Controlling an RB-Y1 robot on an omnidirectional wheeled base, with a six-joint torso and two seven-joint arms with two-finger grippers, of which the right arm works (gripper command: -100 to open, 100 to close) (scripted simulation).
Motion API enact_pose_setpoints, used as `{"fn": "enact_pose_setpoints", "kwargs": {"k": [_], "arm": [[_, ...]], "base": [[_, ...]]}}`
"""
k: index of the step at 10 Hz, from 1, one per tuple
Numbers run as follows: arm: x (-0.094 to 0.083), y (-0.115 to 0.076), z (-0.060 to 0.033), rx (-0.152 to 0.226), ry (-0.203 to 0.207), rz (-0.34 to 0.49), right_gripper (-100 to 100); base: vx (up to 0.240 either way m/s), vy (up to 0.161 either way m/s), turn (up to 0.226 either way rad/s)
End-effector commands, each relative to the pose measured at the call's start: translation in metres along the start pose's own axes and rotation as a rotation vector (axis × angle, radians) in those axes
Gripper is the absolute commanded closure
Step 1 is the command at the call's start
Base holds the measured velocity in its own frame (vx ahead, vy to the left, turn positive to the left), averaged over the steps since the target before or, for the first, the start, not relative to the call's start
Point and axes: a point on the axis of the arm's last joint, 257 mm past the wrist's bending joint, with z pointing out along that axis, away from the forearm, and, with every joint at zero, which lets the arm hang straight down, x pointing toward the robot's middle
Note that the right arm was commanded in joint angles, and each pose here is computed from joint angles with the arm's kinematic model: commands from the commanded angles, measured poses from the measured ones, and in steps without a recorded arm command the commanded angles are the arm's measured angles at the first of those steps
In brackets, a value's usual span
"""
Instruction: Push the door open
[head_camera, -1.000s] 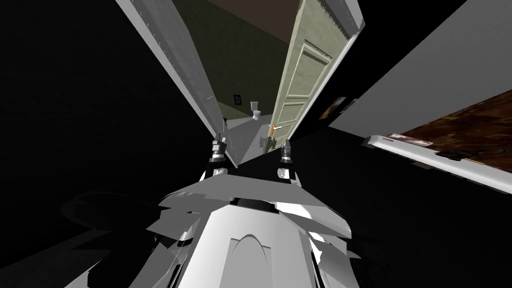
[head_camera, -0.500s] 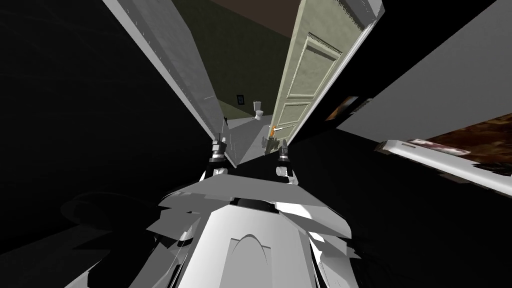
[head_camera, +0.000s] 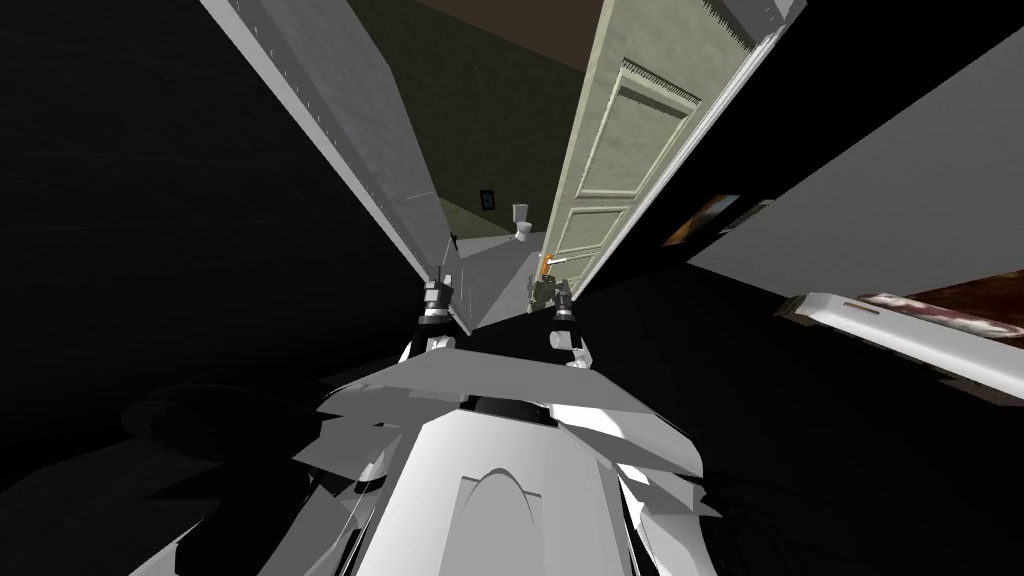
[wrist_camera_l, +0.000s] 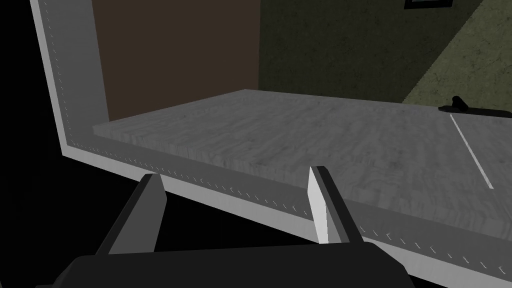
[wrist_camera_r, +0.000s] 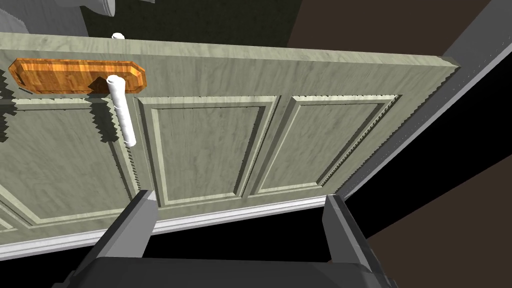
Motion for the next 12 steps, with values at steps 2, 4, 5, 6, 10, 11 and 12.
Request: {"fn": "enact_pose_setpoints", "kwargs": {"k": [2,4,5,6,10,11,12], "arm": [[0.004,-0.015,0.0057,0.025,0.008,0.01,-100],[0.008,-0.024,0.0095,0.044,0.013,0.017,-100],[0.01,-0.029,0.0114,0.053,0.016,0.021,-100],[0.011,-0.034,0.0132,0.063,0.019,0.024,-100],[0.02,-0.057,0.0217,0.108,0.031,0.038,-100],[0.022,-0.061,0.0233,0.117,0.033,0.04,-100],[0.023,-0.065,0.0248,0.126,0.035,0.043,-100]], "base": [[0.051,-0.139,0.109],[0.067,-0.132,0.119],[0.062,-0.135,0.112],[0.039,-0.127,0.118],[0.052,-0.139,0.131],[0.058,-0.166,0.16],[0.035,-0.175,0.111]]}}
